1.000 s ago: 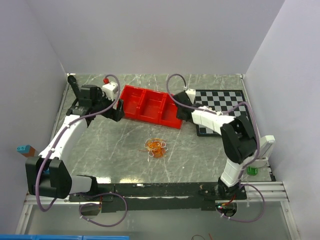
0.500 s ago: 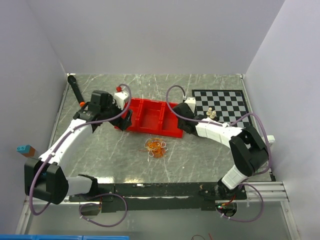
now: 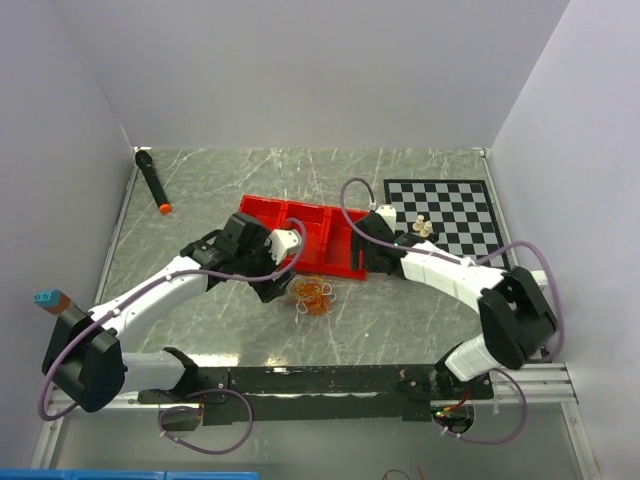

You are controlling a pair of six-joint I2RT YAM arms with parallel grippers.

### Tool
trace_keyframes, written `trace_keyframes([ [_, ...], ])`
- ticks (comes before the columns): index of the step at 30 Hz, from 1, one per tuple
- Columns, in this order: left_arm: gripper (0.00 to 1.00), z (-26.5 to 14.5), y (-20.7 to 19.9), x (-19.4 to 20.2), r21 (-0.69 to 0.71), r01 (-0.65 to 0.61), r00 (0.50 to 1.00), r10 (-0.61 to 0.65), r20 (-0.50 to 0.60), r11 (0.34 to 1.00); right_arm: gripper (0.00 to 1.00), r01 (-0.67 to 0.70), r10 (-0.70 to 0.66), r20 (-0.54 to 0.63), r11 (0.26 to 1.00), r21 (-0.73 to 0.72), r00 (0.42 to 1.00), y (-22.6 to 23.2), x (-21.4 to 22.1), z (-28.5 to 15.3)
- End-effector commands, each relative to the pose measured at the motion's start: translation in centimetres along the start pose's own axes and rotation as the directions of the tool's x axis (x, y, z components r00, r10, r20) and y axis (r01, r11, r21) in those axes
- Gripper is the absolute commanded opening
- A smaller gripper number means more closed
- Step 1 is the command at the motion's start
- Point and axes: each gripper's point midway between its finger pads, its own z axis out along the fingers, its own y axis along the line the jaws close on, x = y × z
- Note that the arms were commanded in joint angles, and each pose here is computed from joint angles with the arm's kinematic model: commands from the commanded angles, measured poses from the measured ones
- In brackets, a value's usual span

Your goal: Untangle the cables

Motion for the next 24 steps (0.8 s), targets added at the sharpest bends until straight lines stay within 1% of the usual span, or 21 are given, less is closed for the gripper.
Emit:
trace_keyframes([
  [1, 0.97, 0.9, -1.0, -1.1, 0.037, -0.068, 0.996, 0.066, 0.059, 0.997, 0.84, -0.051, 0.055, 0.021, 0.987, -0.153, 0.998, 1.8, 0.5, -3.6],
  [5, 0.97, 2.8, -2.2, -1.9, 0.088, -0.094, 0.994, 0.088, 0.071, 0.992, 0.75, -0.061, 0.063, -0.002, 0.954, -0.295, 0.998, 3.8, 3.4, -5.3],
  [9, 0.98, 4.6, -3.7, -2.7, 0.128, -0.154, 0.987, 0.145, 0.075, 0.980, 0.69, -0.069, 0.062, -0.029, 0.929, -0.363, 0.998, 4.5, 5.9, -5.5],
  [11, 0.99, 5.4, -4.1, -2.7, 0.139, -0.175, 0.984, 0.167, 0.065, 0.975, 0.67, -0.075, 0.065, -0.039, 0.911, -0.404, 0.997, 5.0, 6.5, -5.8],
  [12, 0.98, 5.8, -4.3, -2.7, 0.148, -0.182, 0.983, 0.175, 0.062, 0.972, 0.66, -0.079, 0.065, -0.046, 0.904, -0.420, 0.997, 5.1, 7.0, -5.8],
  [14, 0.87, 6.4, -4.5, -2.6, 0.162, -0.195, 0.981, 0.189, 0.054, 0.967, 0.65, -0.097, 0.083, -0.049, 0.884, -0.457, 0.995, 5.6, 7.4, -6.0],
  [15, 0.77, 6.7, -4.5, -2.5, 0.165, -0.197, 0.980, 0.192, 0.050, 0.966, 0.65, -0.104, 0.089, -0.054, 0.875, -0.473, 0.995, 5.7, 7.7, -6.0],
  [17, 0.54, 6.8, -4.2, -2.7, 0.149, -0.198, 0.980, 0.192, 0.053, 0.969, 0.64, -0.115, 0.100, -0.058, 0.860, -0.498, 0.993, 6.1, 7.9, -6.1],
  [18, 0.46, 6.8, -4.1, -2.7, 0.142, -0.196, 0.980, 0.191, 0.051, 0.970, 0.64, -0.116, 0.097, -0.063, 0.855, -0.505, 0.993, 6.3, 8.1, -6.0],
  [20, 0.35, 6.2, -4.2, -3.1, 0.136, -0.203, 0.978, 0.194, 0.071, 0.970, 0.63, -0.116, 0.101, -0.058, 0.848, -0.517, 0.993, 6.7, 7.8, -6.0],
  [21, 0.29, 5.9, -4.3, -3.2, 0.139, -0.202, 0.978, 0.193, 0.077, 0.970, 0.64, -0.117, 0.091, -0.075, 0.834, -0.539, 0.993, 7.2, 8.0, -6.1],
  [24, 0.18, 5.1, -4.7, -3.2, 0.152, -0.198, 0.979, 0.187, 0.086, 0.968, 0.64, -0.114, 0.094, -0.065, 0.810, -0.575, 0.993, 8.6, 7.0, -6.4],
])
